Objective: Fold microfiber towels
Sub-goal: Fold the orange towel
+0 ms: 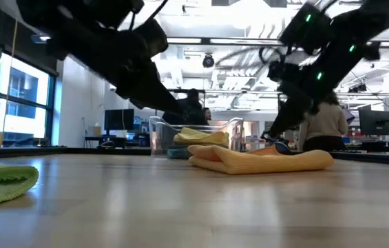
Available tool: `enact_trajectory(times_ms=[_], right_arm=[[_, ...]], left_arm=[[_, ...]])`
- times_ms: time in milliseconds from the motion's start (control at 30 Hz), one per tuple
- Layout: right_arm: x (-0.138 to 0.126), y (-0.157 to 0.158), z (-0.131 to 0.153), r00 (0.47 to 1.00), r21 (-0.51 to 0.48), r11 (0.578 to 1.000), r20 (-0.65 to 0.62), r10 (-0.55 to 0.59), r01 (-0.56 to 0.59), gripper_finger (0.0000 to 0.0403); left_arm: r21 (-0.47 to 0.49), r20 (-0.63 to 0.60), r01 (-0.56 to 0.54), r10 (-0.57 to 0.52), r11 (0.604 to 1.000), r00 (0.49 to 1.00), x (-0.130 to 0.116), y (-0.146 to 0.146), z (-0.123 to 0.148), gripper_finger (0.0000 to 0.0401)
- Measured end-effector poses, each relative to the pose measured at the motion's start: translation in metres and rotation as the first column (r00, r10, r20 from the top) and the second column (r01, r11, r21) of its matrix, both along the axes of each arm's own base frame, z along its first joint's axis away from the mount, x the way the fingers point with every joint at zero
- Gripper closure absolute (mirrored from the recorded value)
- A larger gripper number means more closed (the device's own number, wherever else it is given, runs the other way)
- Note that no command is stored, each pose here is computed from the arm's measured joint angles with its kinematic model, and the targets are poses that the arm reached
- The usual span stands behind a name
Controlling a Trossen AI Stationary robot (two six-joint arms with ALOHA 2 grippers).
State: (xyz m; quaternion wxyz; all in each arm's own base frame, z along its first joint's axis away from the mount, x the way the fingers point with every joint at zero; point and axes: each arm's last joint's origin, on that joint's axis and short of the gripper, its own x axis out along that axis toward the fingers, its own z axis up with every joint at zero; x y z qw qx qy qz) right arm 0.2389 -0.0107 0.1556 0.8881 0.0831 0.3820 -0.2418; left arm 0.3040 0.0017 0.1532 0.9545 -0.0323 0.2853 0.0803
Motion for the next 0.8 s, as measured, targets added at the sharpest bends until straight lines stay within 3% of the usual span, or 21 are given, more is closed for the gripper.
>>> enact_trajectory(times_ms=[200,400,600,800], right_arm=[[-0.006,0.045,0.015,0.992,0.140,0.983,0.052,0.116,-0.122,0.0402],[-0.013,0.087,0.002,0.983,0.261,0.948,0.021,0.184,-0.183,0.0402],[-0.014,0.093,-0.021,0.986,0.268,0.958,-0.095,0.137,-0.107,0.0402],[-0.016,0.077,-0.033,0.978,0.197,0.980,-0.205,0.026,0.015,0.0402]], left_arm=[[-0.001,-0.064,-0.125,0.125,0.992,0.990,-0.004,0.053,-0.014,0.0401],[-0.021,-0.054,-0.036,0.034,0.999,0.998,0.002,0.074,-0.040,0.0401],[-0.031,-0.061,0.042,-0.044,0.999,0.997,0.012,0.070,-0.053,0.0401],[-0.061,-0.082,0.109,-0.114,0.992,0.990,0.017,0.058,-0.059,0.0401]])
